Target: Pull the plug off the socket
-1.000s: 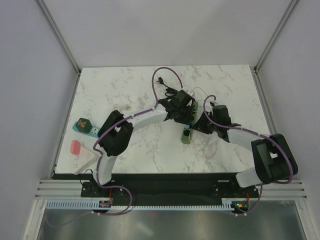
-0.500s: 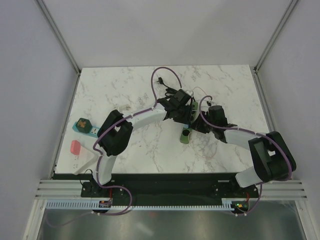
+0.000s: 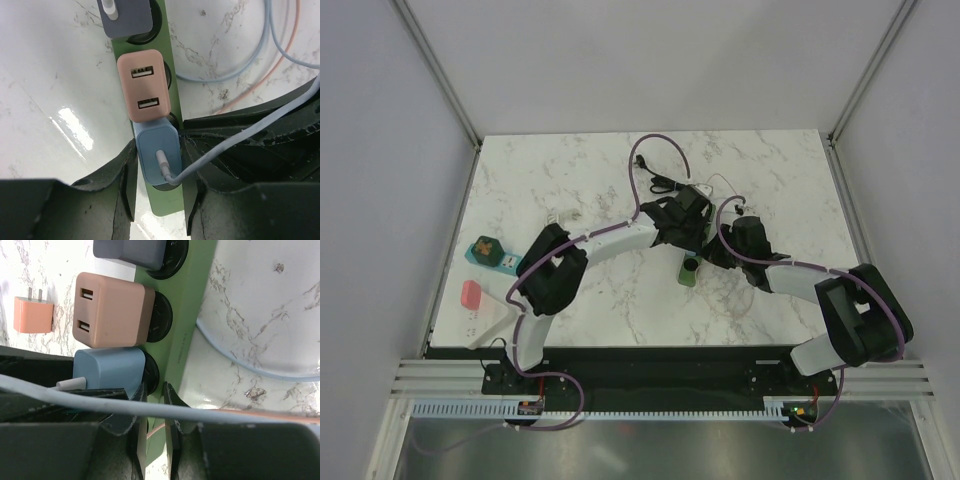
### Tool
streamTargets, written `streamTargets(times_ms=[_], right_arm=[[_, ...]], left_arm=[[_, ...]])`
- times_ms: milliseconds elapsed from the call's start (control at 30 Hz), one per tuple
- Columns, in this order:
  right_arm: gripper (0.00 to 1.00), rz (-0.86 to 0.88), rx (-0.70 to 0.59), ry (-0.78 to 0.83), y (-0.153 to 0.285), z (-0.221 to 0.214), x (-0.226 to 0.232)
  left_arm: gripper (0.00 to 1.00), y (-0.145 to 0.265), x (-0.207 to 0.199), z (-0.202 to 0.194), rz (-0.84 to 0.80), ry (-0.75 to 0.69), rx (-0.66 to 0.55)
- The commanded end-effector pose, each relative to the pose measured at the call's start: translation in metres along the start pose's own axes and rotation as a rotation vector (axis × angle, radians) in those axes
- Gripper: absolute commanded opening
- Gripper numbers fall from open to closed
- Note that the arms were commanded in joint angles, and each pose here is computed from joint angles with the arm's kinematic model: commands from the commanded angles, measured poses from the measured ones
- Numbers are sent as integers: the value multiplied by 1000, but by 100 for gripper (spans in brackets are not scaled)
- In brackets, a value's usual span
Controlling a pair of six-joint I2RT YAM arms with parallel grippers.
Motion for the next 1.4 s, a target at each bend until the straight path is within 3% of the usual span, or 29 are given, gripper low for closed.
streamTargets(times_ms=[0, 67, 233, 433, 533, 567, 600, 800, 900, 1033, 1167, 1200, 1333, 1367], right_arm=[[20, -233, 181, 19, -1, -62, -57], [19, -237, 189, 13, -1, -65, -57], [19, -234, 184, 11, 2, -65, -56], [19, -227, 189, 6, 0, -65, -54], [20, -226, 189, 7, 1, -65, -54], [20, -227, 189, 8, 1, -65, -54], [20, -227, 187, 7, 1, -64, -54], [20, -234, 195, 6, 0, -67, -55], [20, -232, 198, 5, -2, -66, -55], [20, -226, 201, 3, -3, -66, -53], [20, -223, 195, 1, -2, -64, -51], [20, -224, 195, 3, -2, -64, -51], [20, -217, 200, 3, -2, -65, -50], [20, -216, 199, 3, -2, -64, -50]], left_arm=[[2, 32, -48, 1, -317, 79, 80], [2, 37, -49, 6, -421, 160, 70], [2, 44, -49, 14, -406, 160, 45], [2, 49, -70, 14, -539, 227, 102], [2, 52, -69, 22, -374, 115, 42], [2, 43, -62, 20, -218, 8, -21], [2, 45, -56, 13, -143, -33, 4], [2, 53, -39, 24, 4, -106, -67], [2, 56, -56, 23, -158, -111, -36], [2, 67, -68, 25, -484, 92, 83], [2, 70, -63, 27, -629, 234, 139], [2, 74, -62, 32, -619, 228, 120], [2, 64, -47, 32, -263, 32, -7], [2, 65, -43, 27, -217, 13, 7]])
Point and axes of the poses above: each gripper's point midway between its finger pads, its own y axis back along the fingers, its own x axis along the line the jaws close on, z = x × y, the point moved 2 cm from there along y, back along the fingers, and after that the axes turned 6 degrees about y, right-handed, at the moved point
